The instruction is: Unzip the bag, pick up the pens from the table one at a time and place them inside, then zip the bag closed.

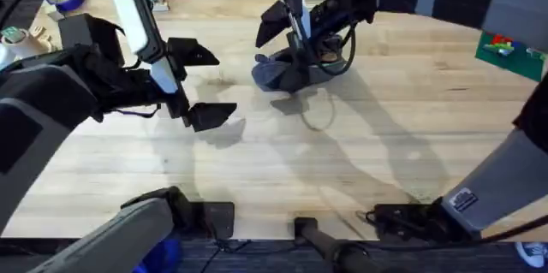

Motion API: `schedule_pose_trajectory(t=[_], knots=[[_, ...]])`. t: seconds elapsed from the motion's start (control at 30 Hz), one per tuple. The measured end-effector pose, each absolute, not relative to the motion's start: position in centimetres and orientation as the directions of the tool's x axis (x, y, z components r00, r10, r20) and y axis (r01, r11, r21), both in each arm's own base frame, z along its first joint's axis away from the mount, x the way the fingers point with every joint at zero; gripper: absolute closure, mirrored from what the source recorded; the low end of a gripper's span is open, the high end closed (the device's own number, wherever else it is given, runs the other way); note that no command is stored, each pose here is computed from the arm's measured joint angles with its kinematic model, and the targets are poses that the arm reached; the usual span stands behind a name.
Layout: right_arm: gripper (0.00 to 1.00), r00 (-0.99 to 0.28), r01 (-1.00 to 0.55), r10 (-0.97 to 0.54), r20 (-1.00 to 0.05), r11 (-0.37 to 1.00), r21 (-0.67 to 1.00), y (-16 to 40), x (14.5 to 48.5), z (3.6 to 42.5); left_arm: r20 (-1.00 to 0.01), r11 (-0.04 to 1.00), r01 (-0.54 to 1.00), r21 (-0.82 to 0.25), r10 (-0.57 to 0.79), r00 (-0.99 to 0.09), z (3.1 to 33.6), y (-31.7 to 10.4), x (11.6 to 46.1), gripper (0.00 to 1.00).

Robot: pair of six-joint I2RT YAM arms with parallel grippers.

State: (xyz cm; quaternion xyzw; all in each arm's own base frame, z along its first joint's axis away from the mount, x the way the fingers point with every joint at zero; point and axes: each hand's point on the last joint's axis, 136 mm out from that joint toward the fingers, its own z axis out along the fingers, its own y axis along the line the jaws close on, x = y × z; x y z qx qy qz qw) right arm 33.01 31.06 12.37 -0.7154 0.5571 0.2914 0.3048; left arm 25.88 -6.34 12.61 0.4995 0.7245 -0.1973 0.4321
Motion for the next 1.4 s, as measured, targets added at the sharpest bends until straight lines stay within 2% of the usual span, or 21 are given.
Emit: schedule_pose_trajectory(t=[1.07,1.17,1.23,1.3,1.37,1.4], knots=[[0.015,0.225,-0.972,-0.612,-0.758,-0.199,-0.128,31.39,33.1,12.51,-0.823,0.423,0.894,0.146,0.553,-0.127,12.62,-6.34,25.88,0.007],[0.171,0.229,-0.971,-0.611,-0.758,-0.2,-0.132,31.41,33.12,12.52,-0.823,0.423,0.894,0.146,0.553,-0.128,12.61,-6.34,25.88,0.008],[0.354,0.232,-0.97,-0.61,-0.758,-0.202,-0.134,31.41,33.13,12.52,-0.823,0.423,0.894,0.146,0.553,-0.128,12.61,-6.34,25.88,0.007],[0.584,0.236,-0.969,-0.609,-0.757,-0.205,-0.138,31.41,33.13,12.52,-0.823,0.423,0.894,0.146,0.553,-0.128,12.61,-6.34,25.88,0.007],[0.88,0.237,-0.969,-0.609,-0.757,-0.205,-0.138,31.42,33.13,12.53,-0.823,0.423,0.894,0.146,0.553,-0.128,12.61,-6.34,25.88,0.007],[0.941,0.235,-0.969,-0.608,-0.758,-0.204,-0.137,31.42,33.12,12.54,-0.823,0.423,0.894,0.146,0.553,-0.128,12.61,-6.34,25.88,0.007]])
